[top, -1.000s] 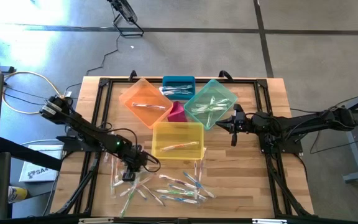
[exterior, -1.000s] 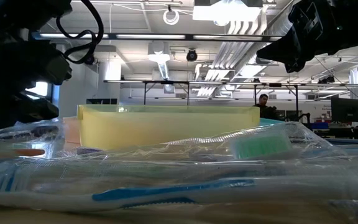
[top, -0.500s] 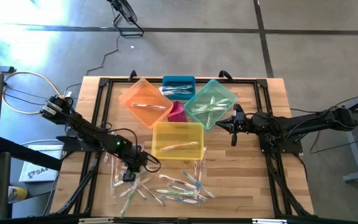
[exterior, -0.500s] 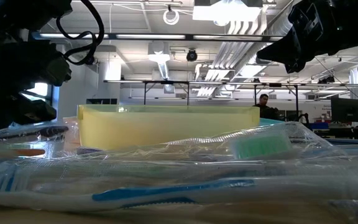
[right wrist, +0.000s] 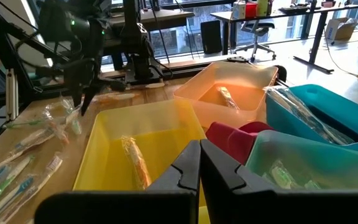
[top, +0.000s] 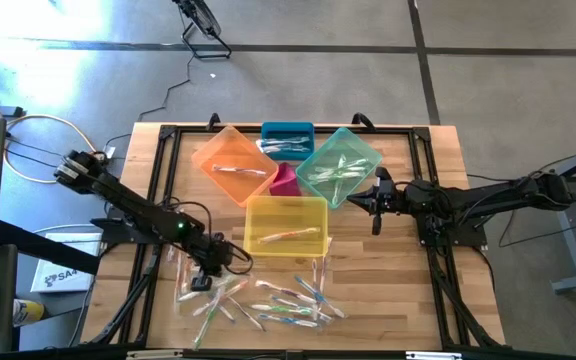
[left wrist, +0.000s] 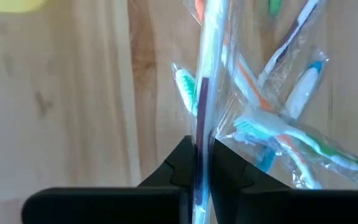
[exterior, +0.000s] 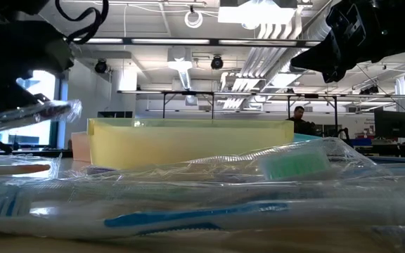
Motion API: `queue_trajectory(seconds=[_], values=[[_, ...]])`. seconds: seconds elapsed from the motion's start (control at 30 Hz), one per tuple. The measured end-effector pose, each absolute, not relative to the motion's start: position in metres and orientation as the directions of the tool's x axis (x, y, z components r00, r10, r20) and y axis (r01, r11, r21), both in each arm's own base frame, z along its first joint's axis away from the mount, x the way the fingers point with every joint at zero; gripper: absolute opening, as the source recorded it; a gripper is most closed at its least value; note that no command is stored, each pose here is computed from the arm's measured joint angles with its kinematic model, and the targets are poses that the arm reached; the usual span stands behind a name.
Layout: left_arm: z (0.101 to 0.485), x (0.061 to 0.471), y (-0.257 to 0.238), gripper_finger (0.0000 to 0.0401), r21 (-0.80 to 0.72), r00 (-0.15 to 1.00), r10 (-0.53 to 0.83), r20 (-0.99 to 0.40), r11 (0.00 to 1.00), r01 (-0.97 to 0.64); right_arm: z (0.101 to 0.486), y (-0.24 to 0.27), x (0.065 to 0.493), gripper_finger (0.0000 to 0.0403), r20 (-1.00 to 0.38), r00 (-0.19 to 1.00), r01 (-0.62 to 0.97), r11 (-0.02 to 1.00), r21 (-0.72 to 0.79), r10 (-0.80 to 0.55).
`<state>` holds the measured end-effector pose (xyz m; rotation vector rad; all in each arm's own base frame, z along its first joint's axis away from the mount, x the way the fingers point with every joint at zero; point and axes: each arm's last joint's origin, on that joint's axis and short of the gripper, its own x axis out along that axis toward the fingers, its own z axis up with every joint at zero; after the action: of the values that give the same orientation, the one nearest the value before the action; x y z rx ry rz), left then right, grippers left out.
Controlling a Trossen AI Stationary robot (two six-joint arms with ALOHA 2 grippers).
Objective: Pick & Place Toothbrushes
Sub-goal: Put the purple toothbrush into the orange bin
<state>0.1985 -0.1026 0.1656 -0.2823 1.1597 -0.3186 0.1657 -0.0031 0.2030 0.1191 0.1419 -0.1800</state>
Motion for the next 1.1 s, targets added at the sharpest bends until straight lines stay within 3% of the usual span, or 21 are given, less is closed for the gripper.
queue_trajectory(seconds=[0.33,0.67,0.9,1.1], values=[[0.209,0.184,-0.089,0.0022,-0.236,0.463,-0.224,-0.858,0.971,0.032,0.203,-0.003,0.166,0.0003,-0.153,0.974,0.187,0.977,0.105,-0.17],[0.273,0.179,-0.075,0.0022,0.084,0.55,0.128,-0.826,0.991,-0.105,0.203,-0.003,0.166,0.0003,-0.155,0.973,0.187,0.977,0.104,-0.17],[0.306,0.183,-0.069,0.0022,0.375,0.645,0.354,-0.677,0.92,-0.111,0.203,-0.003,0.166,0.0003,-0.155,0.973,0.187,0.977,0.101,-0.17],[0.314,0.183,-0.064,0.0022,0.579,0.65,0.5,-0.573,0.808,-0.11,0.202,-0.003,0.166,0.0002,-0.156,0.973,0.187,0.977,0.1,-0.17]])
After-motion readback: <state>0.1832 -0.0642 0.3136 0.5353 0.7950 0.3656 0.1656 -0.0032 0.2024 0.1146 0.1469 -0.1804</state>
